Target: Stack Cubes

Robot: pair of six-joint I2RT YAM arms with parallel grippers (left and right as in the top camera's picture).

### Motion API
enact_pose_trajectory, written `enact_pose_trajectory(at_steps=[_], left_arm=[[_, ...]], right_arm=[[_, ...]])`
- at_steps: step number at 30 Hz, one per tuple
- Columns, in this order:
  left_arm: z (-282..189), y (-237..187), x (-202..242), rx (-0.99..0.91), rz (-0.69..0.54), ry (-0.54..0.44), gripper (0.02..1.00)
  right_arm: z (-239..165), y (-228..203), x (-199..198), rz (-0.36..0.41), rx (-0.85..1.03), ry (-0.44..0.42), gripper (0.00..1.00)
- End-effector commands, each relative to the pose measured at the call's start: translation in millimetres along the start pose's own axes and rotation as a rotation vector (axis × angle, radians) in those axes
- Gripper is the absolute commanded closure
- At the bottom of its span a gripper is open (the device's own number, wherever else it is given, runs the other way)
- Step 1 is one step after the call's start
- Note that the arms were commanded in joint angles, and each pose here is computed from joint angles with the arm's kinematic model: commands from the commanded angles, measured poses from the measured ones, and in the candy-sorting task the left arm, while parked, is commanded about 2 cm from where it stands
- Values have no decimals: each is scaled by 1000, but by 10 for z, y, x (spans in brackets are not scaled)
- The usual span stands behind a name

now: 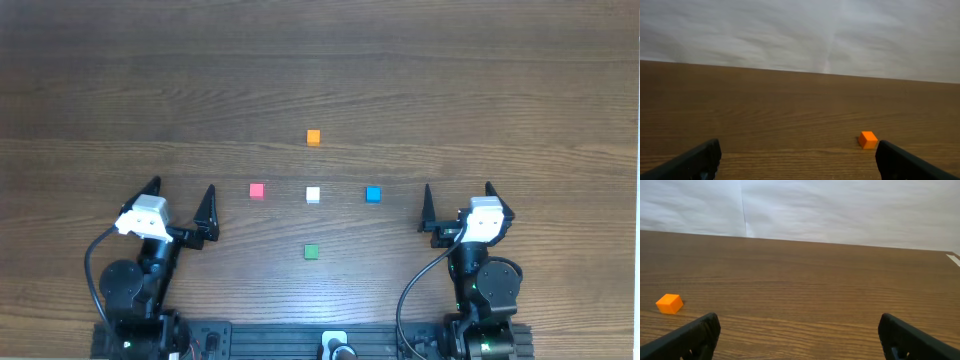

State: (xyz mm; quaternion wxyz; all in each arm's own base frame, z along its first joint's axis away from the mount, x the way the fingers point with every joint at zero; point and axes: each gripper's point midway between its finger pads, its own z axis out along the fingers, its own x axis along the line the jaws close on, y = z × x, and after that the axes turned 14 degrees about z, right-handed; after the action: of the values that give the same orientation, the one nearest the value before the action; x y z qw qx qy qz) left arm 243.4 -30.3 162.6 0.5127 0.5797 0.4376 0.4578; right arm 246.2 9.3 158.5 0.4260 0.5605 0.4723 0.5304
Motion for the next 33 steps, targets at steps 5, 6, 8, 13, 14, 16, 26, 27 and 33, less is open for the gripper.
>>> enact_pose_trajectory(at_steps=[5, 6, 8, 13, 14, 16, 26, 27, 33], left_arm=[[-2, -7, -3, -2, 16, 1, 20], [-2, -7, -3, -2, 16, 1, 18], [-2, -7, -3, -2, 16, 1, 18], [-2, -5, -4, -3, 15, 0, 18], [-2, -3, -4, -4, 16, 0, 18], [-2, 2, -12, -6, 10, -4, 18], [-39, 347, -263, 50, -148, -147, 20], [-37, 397, -301, 81, -169, -168, 20], [13, 543, -519, 321, -219, -278, 20]], right_arm=[[-1, -14, 9, 9, -2, 9, 9], [-1, -14, 9, 9, -2, 9, 7], [-1, -14, 9, 9, -2, 9, 9], [-1, -14, 9, 9, -2, 9, 9], [-1, -14, 9, 9, -2, 9, 7], [-1, -14, 9, 9, -2, 9, 7], [-1, -14, 9, 9, -2, 9, 7], [-1, -14, 9, 9, -2, 9, 9], [-1, -14, 9, 9, -2, 9, 14]])
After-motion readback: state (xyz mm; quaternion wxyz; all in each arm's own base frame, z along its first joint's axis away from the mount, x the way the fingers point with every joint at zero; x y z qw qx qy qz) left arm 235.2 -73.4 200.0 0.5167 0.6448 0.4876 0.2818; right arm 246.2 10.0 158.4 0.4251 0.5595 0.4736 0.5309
